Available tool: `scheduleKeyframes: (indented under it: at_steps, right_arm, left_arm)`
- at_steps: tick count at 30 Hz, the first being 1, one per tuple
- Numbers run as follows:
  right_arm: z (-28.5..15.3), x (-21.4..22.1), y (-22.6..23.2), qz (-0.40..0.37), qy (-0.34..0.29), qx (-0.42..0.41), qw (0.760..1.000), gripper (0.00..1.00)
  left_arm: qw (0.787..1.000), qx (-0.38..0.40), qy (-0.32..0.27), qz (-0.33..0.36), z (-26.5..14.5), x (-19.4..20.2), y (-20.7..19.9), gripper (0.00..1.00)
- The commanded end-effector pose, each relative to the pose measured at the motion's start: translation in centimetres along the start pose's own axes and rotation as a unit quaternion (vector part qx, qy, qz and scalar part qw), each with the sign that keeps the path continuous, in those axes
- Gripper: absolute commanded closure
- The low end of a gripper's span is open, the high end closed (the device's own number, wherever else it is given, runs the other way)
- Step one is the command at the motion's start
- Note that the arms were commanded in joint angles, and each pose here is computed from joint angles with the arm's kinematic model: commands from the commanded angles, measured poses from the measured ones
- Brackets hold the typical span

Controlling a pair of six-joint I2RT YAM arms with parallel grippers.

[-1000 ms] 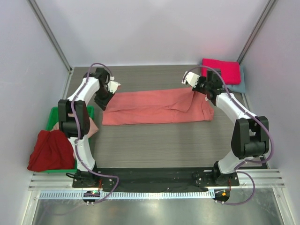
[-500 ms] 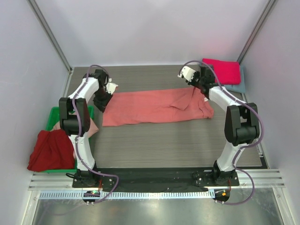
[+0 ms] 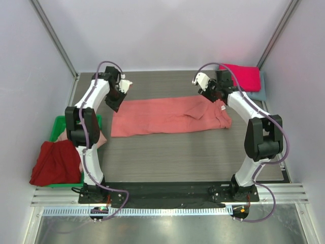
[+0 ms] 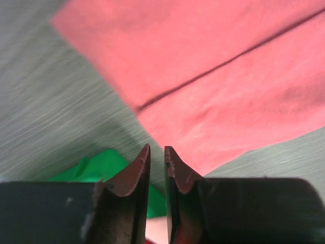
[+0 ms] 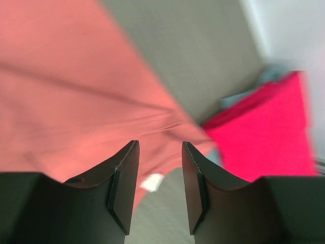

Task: Fold and stack the t-shirts
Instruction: Fold the tshirt

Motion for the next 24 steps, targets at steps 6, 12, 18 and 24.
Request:
scheduleKeyframes:
  at_steps: [6,12,18,24]
  right_arm:
    - [2.0,1.6,4.2,0.013,0.012,-0.158,0.987,0.55]
    - [2.2,2.7,6.4,-0.011,0.013,-0.215,0.976,0.55]
    - [2.4,2.2,7.2,-0.018,0.003,-0.238,0.971,0.54]
    - [3.2,2.2,7.9,-0.039,0.008,-0.255,0.966,0.52]
  left_arm:
    - [0.995,0.054,0.079,0.000,4.4,1.9,-1.0,0.87]
    - [0.992,0.068,0.109,0.003,6.1,3.0,-1.4,0.87]
    - [0.990,0.071,0.123,-0.005,7.1,3.2,-1.4,0.87]
    - [0.988,0.078,0.130,-0.010,7.6,3.4,-1.6,0.88]
Point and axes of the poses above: each gripper's point midway between its finger pads, its own z axis out along the fingers, its own y axis along the line the jaws close on, x = y × z, the point moved 9 cm from there along -z, back along the fingers, and after that the axes turned 1 degree about z, right-handed, at the moved point
